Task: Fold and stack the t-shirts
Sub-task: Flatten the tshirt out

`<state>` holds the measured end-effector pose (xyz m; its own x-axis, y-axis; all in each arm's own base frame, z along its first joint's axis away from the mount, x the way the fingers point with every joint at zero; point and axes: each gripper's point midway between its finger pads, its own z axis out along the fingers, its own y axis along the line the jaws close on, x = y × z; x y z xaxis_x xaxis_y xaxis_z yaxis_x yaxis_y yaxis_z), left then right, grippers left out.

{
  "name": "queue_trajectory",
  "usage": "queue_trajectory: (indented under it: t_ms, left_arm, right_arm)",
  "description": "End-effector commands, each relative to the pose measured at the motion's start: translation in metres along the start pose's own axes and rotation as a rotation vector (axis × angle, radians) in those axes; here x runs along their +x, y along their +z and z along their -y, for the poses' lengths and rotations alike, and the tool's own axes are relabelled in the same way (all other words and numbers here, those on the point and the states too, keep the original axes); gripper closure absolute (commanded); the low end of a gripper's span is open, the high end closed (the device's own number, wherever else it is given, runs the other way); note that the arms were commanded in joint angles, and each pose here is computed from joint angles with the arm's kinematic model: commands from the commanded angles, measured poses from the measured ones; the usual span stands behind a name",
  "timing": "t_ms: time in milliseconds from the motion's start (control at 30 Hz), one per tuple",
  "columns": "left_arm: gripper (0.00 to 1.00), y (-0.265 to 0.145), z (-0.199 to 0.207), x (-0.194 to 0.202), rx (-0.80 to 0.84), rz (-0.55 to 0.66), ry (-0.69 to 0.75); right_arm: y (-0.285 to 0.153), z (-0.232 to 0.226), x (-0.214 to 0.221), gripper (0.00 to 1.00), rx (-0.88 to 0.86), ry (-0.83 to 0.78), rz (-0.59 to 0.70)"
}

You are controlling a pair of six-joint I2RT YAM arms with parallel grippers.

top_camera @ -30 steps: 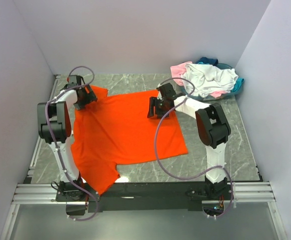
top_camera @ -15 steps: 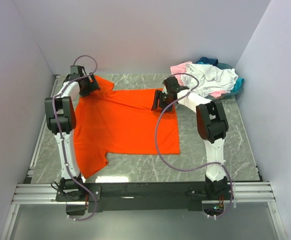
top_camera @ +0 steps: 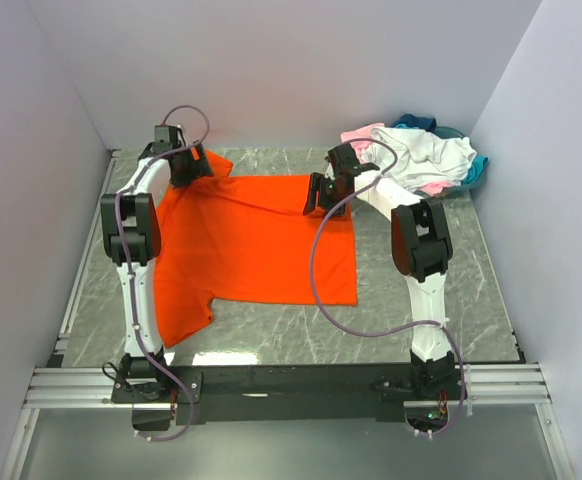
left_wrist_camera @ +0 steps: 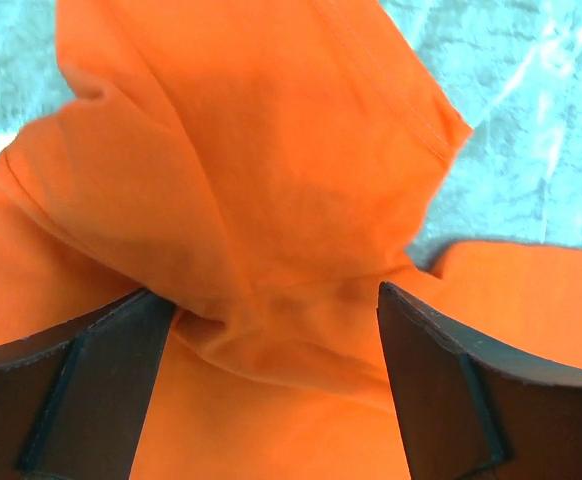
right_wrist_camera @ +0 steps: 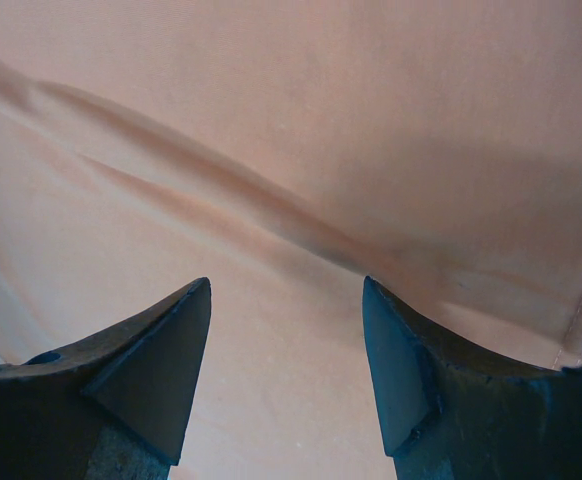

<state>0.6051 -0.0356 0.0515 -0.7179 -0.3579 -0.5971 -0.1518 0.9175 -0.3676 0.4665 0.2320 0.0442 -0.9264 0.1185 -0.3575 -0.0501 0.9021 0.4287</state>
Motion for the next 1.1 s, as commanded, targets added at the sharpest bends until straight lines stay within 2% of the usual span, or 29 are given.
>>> queue_trajectory:
  t_ms: [0, 100, 133, 200, 300, 333, 367, 400, 467, 600, 800, 1067]
  left_arm:
    - [0.12, -0.066, 0.034, -0.057, 0.026, 0.154, 0.035]
    - [0.12, -0.094, 0.030, -0.054, -0.005, 0.179, 0.022]
    - [0.12, -0.095, 0.024, -0.040, -0.025, 0.149, 0.014]
    - [0.12, -0.113, 0.025, -0.036, -0.031, 0.150, 0.010]
    - [0.13, -0.126, 0.021, -0.012, -0.038, 0.119, -0.005]
    - [0.13, -0.123, 0.012, 0.010, -0.053, 0.076, -0.019]
    - [0.13, -0.132, 0.014, 0.010, -0.043, 0.095, -0.022]
    - [0.13, -0.129, 0.008, 0.029, -0.052, 0.057, -0.039]
    - [0.13, -0.135, 0.009, 0.037, -0.041, 0.057, -0.047]
    - [0.12, -0.130, 0.000, 0.063, -0.048, 0.010, -0.057]
    - [0.12, -0.110, -0.010, 0.068, -0.068, -0.039, -0.061]
    - [0.12, -0.079, -0.048, 0.091, -0.137, -0.146, -0.077]
  right_arm:
    - [-0.027, -0.016, -0.017, 0.31, -0.034, -0.037, 0.047]
    - [-0.041, -0.023, -0.014, 0.31, -0.044, -0.059, 0.066]
    - [-0.041, -0.021, -0.008, 0.31, -0.041, -0.060, 0.056]
    - [-0.046, -0.024, -0.003, 0.31, -0.041, -0.075, 0.057]
    - [-0.044, -0.025, 0.013, 0.31, -0.032, -0.093, 0.032]
    - [-0.040, -0.022, 0.024, 0.31, -0.025, -0.092, 0.012]
    - [-0.038, -0.022, 0.027, 0.31, -0.026, -0.090, 0.009]
    - [-0.037, -0.018, 0.034, 0.31, -0.021, -0.083, -0.002]
    - [-0.034, -0.020, 0.040, 0.31, -0.033, -0.075, -0.003]
    - [-0.028, -0.018, 0.050, 0.32, -0.046, -0.054, -0.023]
    - [-0.015, -0.012, 0.050, 0.32, -0.020, -0.034, -0.030]
    - [0.010, -0.005, 0.047, 0.32, -0.007, 0.052, -0.062]
